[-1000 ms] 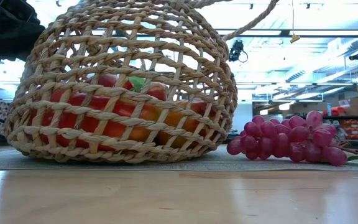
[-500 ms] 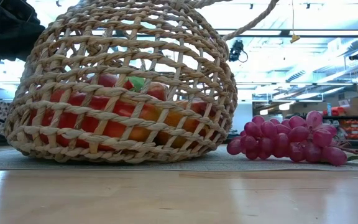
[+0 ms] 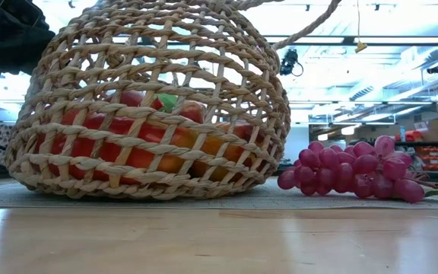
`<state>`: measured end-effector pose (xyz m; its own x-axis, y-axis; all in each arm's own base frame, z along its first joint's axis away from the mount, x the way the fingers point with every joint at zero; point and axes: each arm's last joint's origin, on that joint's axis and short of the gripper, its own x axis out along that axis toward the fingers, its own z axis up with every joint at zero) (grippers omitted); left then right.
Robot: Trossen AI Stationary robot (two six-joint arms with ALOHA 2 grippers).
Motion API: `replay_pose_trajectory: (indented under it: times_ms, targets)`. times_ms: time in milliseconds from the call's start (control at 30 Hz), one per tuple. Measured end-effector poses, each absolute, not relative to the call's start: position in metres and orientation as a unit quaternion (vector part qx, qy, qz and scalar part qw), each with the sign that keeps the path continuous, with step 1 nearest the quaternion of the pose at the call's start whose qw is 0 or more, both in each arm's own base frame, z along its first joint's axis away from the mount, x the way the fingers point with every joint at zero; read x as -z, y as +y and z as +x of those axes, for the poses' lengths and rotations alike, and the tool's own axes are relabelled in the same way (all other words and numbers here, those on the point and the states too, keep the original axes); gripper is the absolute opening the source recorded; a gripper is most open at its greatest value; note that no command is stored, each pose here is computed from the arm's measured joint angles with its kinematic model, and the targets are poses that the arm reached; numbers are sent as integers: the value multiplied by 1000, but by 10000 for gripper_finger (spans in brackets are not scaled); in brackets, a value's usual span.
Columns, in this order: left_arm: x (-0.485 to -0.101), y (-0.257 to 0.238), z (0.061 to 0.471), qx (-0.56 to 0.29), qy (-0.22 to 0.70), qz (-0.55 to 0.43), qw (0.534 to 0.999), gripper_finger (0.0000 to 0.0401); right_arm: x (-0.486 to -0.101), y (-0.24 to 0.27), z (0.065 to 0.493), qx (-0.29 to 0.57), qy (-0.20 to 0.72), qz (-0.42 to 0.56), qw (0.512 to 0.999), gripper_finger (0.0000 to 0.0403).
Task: Build produce basket
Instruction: Put the red apple into the basket
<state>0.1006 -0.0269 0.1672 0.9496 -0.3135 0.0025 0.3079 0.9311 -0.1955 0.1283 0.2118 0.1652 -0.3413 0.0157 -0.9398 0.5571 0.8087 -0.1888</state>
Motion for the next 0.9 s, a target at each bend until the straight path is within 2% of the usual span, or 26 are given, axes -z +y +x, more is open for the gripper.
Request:
replay_pose_trajectory:
  times_ms: [133, 267, 467, 700, 900]
  targets:
    - [-167, -27, 101, 158, 14, -97, 983, 32, -166, 211, 132, 232, 787, 179, 543, 378]
    - [-167, -27, 101, 158, 15, -97, 983, 36, -173, 212, 139, 209, 775, 159, 574, 353]
    - [-167, -27, 101, 158, 14, -97, 983, 29, -190, 214, 151, 194, 755, 143, 610, 349]
    - [-167, -27, 101, 158, 14, -97, 982, 33, -231, 223, 184, 131, 667, 126, 722, 349]
    - [-167, -27, 101, 158, 14, -97, 983, 34, -276, 223, 213, 94, 557, 70, 822, 349]
